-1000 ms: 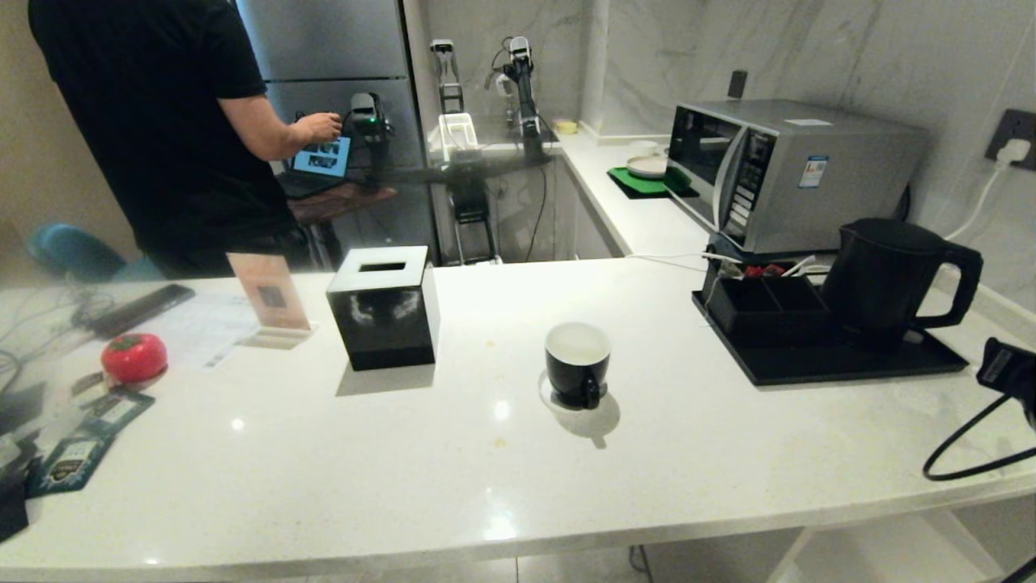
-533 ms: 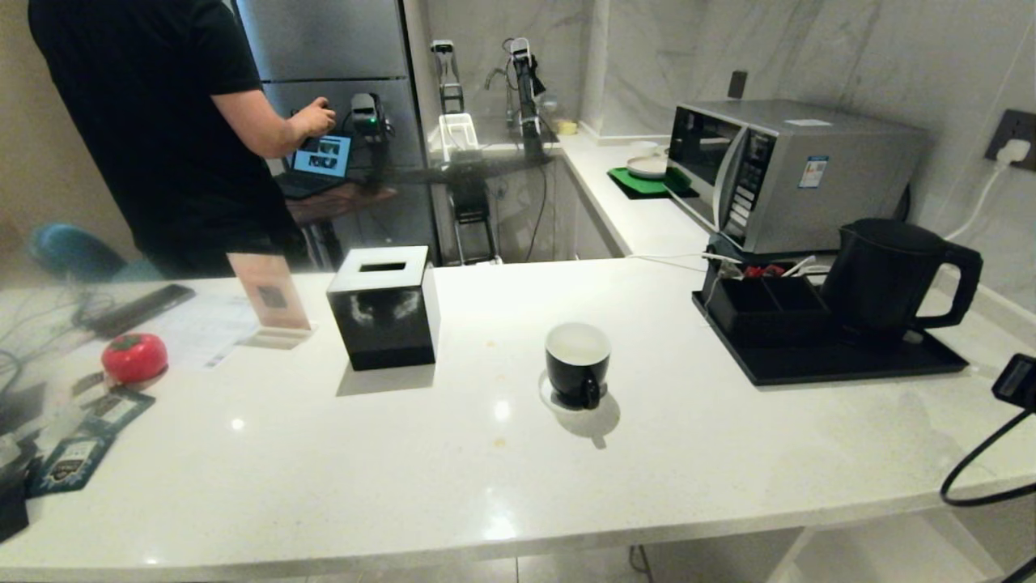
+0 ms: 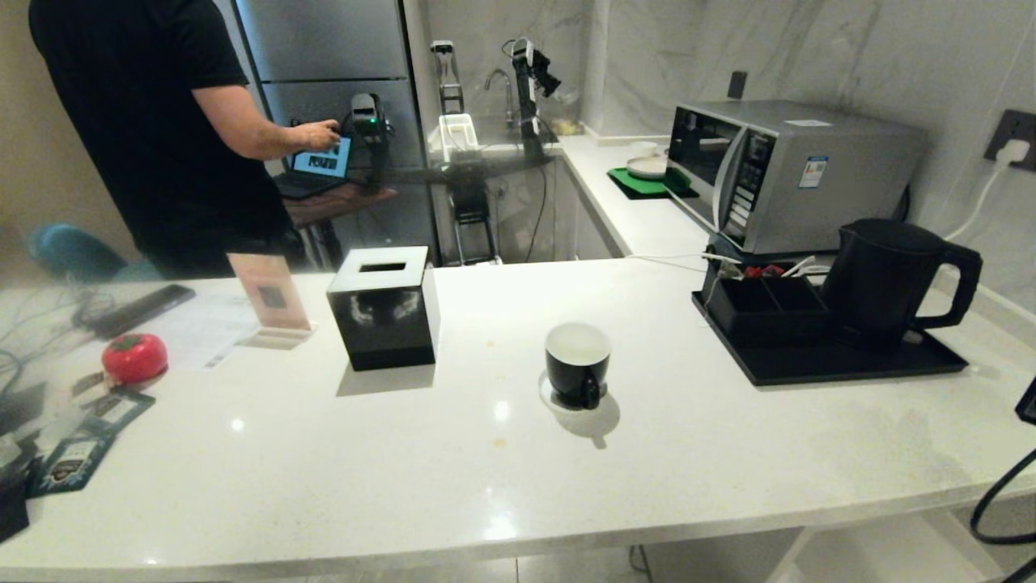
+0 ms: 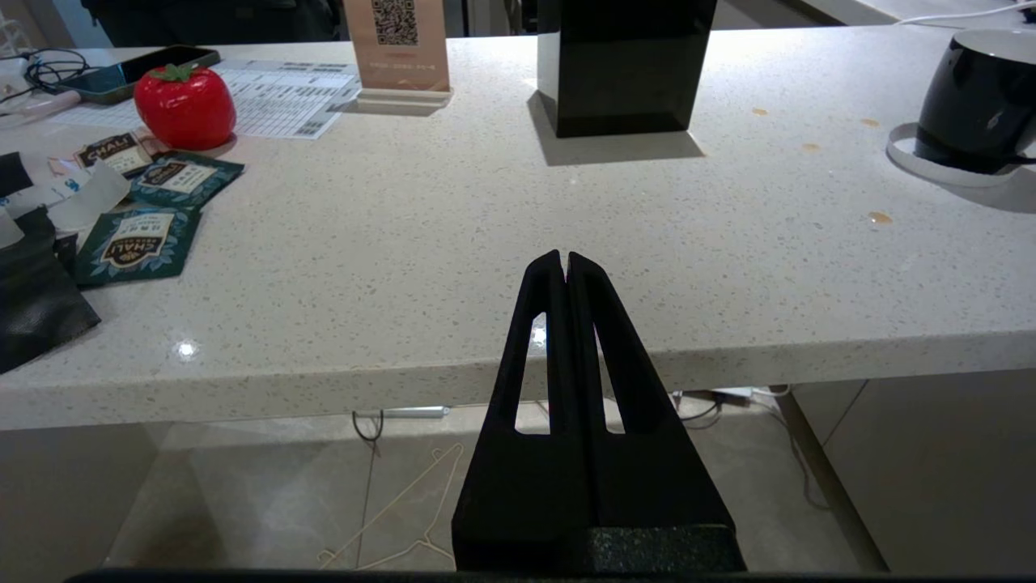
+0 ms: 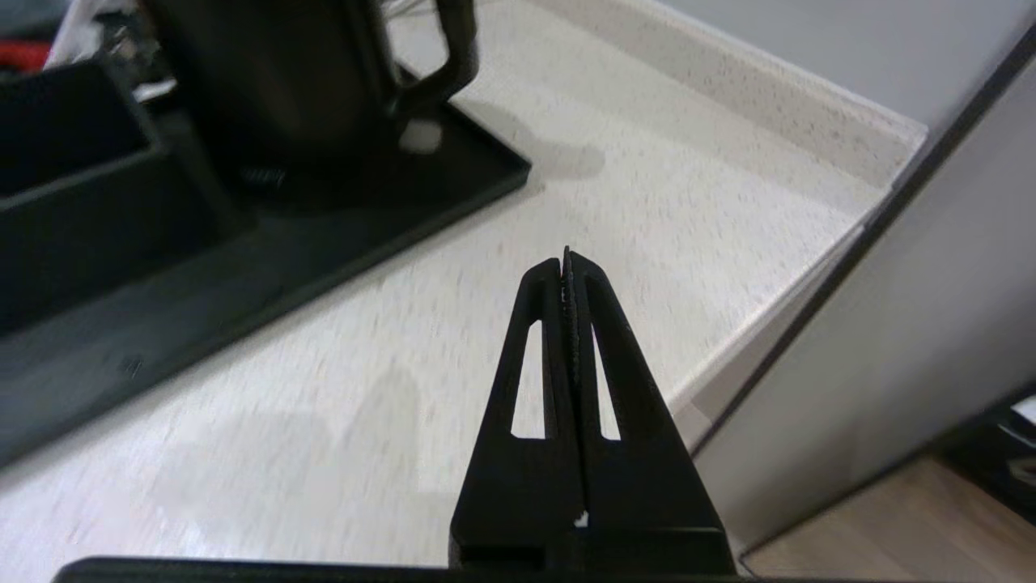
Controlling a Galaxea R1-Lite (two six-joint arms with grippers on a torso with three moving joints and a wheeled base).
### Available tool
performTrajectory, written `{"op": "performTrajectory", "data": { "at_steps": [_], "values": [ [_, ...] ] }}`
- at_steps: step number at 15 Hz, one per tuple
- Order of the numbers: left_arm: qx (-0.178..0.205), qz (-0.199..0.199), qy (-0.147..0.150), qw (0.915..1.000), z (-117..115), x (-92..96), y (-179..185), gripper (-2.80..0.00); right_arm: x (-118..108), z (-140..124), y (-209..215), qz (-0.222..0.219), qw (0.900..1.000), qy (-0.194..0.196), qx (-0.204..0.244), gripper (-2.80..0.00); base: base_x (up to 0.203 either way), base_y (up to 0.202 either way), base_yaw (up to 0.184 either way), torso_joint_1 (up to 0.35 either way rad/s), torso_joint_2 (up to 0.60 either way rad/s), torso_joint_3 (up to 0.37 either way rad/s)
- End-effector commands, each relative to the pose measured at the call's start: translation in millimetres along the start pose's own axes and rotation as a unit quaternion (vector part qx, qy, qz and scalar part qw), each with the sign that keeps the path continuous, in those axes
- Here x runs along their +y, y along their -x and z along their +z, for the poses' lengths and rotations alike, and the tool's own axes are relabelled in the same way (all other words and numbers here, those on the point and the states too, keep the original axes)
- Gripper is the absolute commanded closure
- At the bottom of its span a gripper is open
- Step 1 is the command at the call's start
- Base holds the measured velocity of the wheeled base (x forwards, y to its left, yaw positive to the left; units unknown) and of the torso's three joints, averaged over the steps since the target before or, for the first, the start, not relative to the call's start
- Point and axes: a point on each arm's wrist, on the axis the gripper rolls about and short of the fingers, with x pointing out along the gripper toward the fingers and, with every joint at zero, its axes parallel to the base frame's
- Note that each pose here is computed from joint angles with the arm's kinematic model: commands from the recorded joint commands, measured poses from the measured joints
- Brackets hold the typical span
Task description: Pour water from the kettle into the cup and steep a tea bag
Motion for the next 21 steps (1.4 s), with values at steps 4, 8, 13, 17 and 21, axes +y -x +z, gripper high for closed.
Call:
{"op": "performTrajectory", "data": {
  "at_steps": [4, 8, 13, 17, 21],
  "values": [
    [0.001, 0.000, 0.000, 1.0000, 0.1, 0.0, -0.1, 0.00, -0.5, 13.0, 45.1, 0.026, 0.999, 0.024, -0.016, 0.00, 0.000, 0.000, 0.000, 0.000, 0.00, 0.000],
    [0.001, 0.000, 0.000, 1.0000, 0.1, 0.0, -0.1, 0.00, 3.6, 10.9, 87.8, 0.080, 0.995, 0.043, -0.031, 0.00, 0.000, 0.000, 0.000, 0.000, 0.00, 0.000],
    [0.001, 0.000, 0.000, 1.0000, 0.1, 0.0, -0.1, 0.00, -15.5, -4.2, 157.7, 0.150, 0.984, 0.066, -0.072, 0.00, 0.000, 0.000, 0.000, 0.000, 0.00, 0.000],
    [0.001, 0.000, 0.000, 1.0000, 0.1, 0.0, -0.1, 0.00, -44.3, -32.6, 203.9, 0.194, 0.972, 0.087, -0.102, 0.00, 0.000, 0.000, 0.000, 0.000, 0.00, 0.000],
    [0.001, 0.000, 0.000, 1.0000, 0.1, 0.0, -0.1, 0.00, -66.1, -72.6, 232.6, 0.272, 0.945, 0.122, -0.137, 0.00, 0.000, 0.000, 0.000, 0.000, 0.00, 0.000]
  ]
}}
